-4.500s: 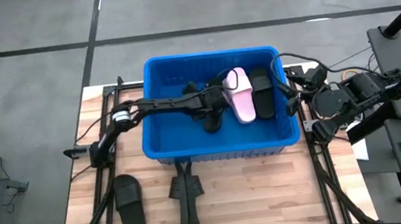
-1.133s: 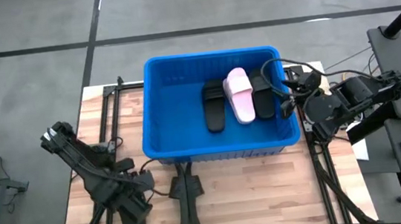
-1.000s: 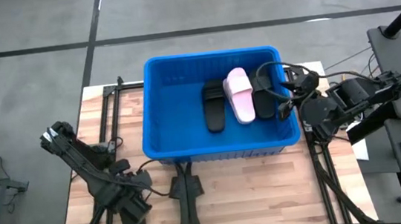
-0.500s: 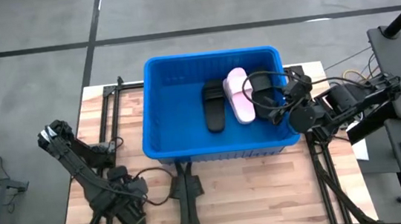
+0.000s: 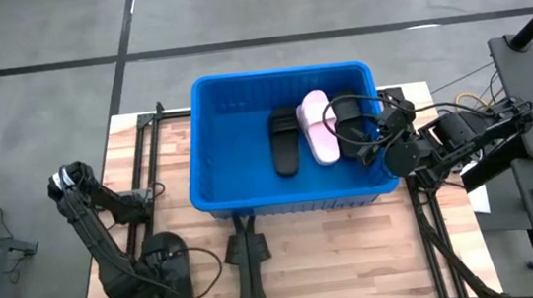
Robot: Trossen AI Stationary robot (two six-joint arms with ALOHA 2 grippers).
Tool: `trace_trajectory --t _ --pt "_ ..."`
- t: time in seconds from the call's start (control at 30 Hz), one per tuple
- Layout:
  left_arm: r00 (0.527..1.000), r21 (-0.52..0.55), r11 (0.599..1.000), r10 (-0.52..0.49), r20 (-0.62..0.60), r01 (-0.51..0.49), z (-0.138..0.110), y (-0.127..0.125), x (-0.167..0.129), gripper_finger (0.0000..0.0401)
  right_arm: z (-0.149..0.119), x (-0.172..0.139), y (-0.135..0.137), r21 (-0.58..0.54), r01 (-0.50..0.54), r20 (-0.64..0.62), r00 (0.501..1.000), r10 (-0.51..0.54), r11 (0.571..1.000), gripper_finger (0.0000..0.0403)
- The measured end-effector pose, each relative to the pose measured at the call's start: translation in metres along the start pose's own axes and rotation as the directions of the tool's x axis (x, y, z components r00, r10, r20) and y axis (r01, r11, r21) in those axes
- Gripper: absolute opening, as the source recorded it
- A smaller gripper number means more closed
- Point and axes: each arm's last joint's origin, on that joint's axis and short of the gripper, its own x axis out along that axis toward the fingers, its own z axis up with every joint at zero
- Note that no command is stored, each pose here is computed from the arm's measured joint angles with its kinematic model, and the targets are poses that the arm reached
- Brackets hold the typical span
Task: Pick and place slides into bin
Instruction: Put the black slide into the blue bin
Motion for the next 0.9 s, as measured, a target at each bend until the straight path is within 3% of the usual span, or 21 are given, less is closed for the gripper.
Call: trace_trajectory --t 0.17,0.5,0.73,0.9 --pt "0.997 -0.048 0.996 0.068 -0.022 -0.069 -0.012 0.006 0.015 0.0246 0.000 0.000 0.000 0.000 0.000 0.000 1.000 0.000 1.000 0.0224" --pt "0.993 -0.064 0.992 0.107 -0.038 -0.110 -0.019 0.013 0.040 0.0246 0.000 0.000 0.000 -0.003 -0.001 0.000 1.000 0.001 1.000 0.0224" --pt "0.981 -0.168 0.968 0.177 -0.075 -0.187 -0.026 0.024 0.058 0.0246 0.000 0.000 0.000 -0.002 -0.001 0.000 1.000 0.001 1.000 0.0224" --pt "0.974 -0.162 0.962 0.207 -0.098 -0.220 -0.030 0.030 0.066 0.0246 0.000 0.000 0.000 -0.002 -0.001 0.000 1.000 0.001 1.000 0.0224"
